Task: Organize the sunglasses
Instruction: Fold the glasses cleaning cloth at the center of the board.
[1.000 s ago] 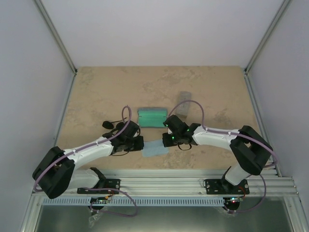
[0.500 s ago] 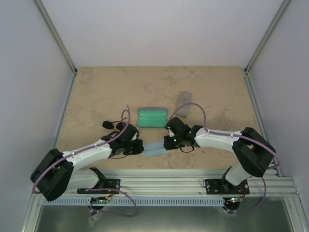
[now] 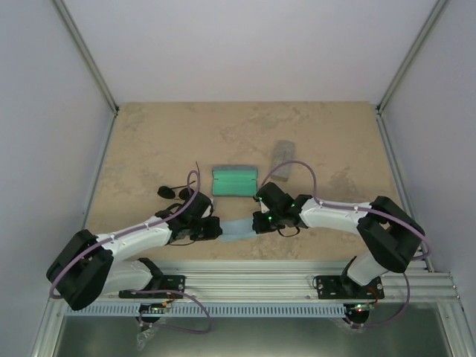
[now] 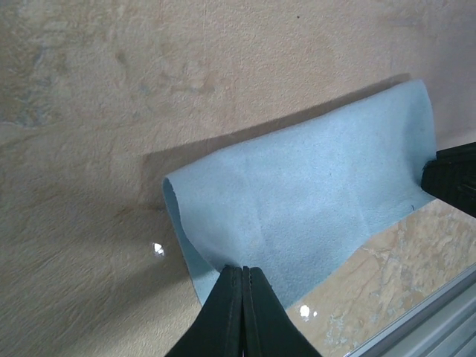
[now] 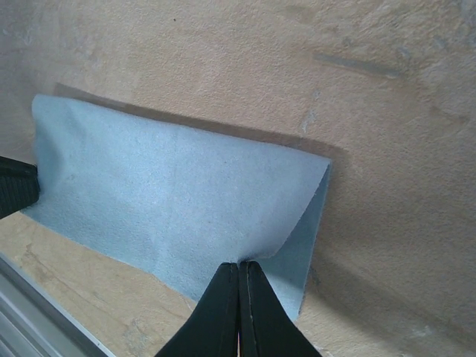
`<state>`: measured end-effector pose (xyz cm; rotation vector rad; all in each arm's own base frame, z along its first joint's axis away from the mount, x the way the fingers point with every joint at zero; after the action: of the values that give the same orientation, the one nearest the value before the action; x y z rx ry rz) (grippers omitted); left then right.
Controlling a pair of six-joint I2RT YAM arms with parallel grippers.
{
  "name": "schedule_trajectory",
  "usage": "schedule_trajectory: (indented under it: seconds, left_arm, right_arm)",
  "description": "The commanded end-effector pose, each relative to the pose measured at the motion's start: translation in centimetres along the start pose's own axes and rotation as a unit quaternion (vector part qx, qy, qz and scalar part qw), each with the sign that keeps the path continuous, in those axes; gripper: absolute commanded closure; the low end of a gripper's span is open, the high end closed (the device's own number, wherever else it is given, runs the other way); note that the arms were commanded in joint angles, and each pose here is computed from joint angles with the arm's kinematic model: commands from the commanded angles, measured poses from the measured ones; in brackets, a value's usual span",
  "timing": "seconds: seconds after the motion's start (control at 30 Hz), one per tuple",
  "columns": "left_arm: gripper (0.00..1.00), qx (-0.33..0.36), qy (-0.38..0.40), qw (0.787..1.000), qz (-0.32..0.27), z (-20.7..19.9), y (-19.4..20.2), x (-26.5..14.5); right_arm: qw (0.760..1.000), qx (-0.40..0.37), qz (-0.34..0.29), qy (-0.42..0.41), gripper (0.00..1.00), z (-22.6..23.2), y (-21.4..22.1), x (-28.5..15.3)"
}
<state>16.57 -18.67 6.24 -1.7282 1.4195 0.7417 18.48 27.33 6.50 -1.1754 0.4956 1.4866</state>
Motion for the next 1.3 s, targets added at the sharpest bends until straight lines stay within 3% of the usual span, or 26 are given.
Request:
schedule_trajectory:
  seconds: [0.0, 0.7, 0.77, 0.87, 1.07, 1.27]
  left_arm:
    - [1.00, -0.005, 0.009, 1.000, 0.008, 0.1, 0.3, 0.3]
    - [1.00, -0.008, -0.002, 1.000, 0.024, 0.8, 1.0, 0.6]
    - [0.97, -0.008, -0.005, 1.000, 0.025, 0.9, 1.0, 0.6]
    - [0.92, -0.007, -0.013, 1.000, 0.021, 0.9, 0.9, 0.3]
    - [0.71, -0.006, -0.031, 1.000, -0.001, 0.6, 0.2, -1.2]
    - [0.71, 0.002, 0.008, 0.999, -0.048, -1.3, -1.7, -2.0]
  right_arm:
    - [1.000, -0.001, 0.005, -0.001, 0.99, -0.1, 0.4, 0.6]
    - [1.000, -0.006, 0.019, 0.000, 1.00, -0.2, 1.0, 0.8]
    - [1.000, -0.008, 0.026, -0.003, 0.99, -0.2, 1.2, 1.0]
    - [0.999, -0.012, 0.030, 0.002, 0.88, -0.3, 1.6, 0.8]
    - [0.999, -0.031, 0.003, 0.033, 0.72, -0.5, 0.8, -1.3]
    - [0.998, -0.044, -0.029, 0.030, 0.68, 0.5, -1.3, -1.8]
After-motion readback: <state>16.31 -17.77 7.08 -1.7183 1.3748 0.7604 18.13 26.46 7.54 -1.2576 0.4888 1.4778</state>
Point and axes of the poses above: each gripper's point midway between its finger pads, its own x axis out along the fingers, its own z axis along the line the jaws close on, y = z × x, the point moved 4 cm from there along -x, back along the fingers, and after that the axes turned 4 degrees about -x, right-handed, at the moved point
